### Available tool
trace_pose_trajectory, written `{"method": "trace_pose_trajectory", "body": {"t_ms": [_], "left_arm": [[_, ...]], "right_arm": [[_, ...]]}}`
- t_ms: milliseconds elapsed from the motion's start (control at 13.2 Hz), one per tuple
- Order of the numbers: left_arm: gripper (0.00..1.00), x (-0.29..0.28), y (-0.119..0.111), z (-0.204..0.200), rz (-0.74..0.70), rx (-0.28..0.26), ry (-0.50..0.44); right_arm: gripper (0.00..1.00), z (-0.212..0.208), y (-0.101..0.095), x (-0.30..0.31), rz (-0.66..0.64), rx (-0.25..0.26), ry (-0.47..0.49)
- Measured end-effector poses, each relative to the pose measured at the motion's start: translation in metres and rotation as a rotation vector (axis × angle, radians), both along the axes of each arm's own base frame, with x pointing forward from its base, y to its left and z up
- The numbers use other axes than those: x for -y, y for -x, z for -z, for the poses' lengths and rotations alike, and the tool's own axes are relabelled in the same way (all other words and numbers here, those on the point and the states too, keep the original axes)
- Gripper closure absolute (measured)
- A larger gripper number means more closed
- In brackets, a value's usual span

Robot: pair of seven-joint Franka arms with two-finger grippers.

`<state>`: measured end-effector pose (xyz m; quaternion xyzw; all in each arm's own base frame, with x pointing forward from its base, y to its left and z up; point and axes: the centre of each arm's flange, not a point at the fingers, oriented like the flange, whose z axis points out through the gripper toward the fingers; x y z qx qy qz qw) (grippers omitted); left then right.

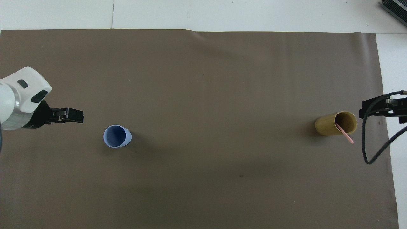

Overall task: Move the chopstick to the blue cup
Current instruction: 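Lower the left gripper onto the blue cup rim and grasp it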

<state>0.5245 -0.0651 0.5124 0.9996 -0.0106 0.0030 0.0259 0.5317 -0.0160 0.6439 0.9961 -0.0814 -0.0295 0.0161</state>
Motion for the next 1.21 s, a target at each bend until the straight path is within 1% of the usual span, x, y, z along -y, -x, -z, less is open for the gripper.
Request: {"method": "trace_pose_trajectory", "body": {"t_ms": [228, 379, 531, 607, 759, 987, 1062, 1214], "left_arm": [[0.00, 0.011, 0.010, 0.060, -0.014, 0.003, 0.004], [0.00, 0.017, 0.020, 0.090, -0.010, -0.003, 0.002], [0.00, 0.031, 0.031, 0.121, -0.018, 0.012, 0.002], [0.00, 0.036, 0.036, 0.134, -0.017, 0.008, 0.001], [0.00, 0.038, 0.040, 0.150, -0.017, 0.001, -0.001], [0.01, 0.037, 0.040, 0.156, -0.019, -0.005, -0.002], [0.05, 0.037, 0.040, 0.156, -0.019, -0.004, -0.002], [0.34, 0.037, 0.039, 0.156, -0.011, -0.001, -0.001]], "right_arm": [[0.00, -0.001, 0.001, 0.000, 0.000, 0.001, 0.000], [0.00, -0.001, 0.001, 0.000, 0.000, 0.002, 0.000], [0.00, -0.002, 0.002, 0.000, 0.000, 0.003, 0.001], [0.00, -0.001, 0.002, 0.000, 0.000, 0.002, 0.001], [0.00, -0.001, 0.002, 0.000, 0.000, 0.000, 0.001], [0.00, -0.001, 0.003, 0.000, 0.000, 0.000, 0.001], [0.00, -0.001, 0.003, 0.000, 0.000, 0.000, 0.001], [0.00, -0.001, 0.003, 0.000, 0.000, 0.000, 0.001]]}}
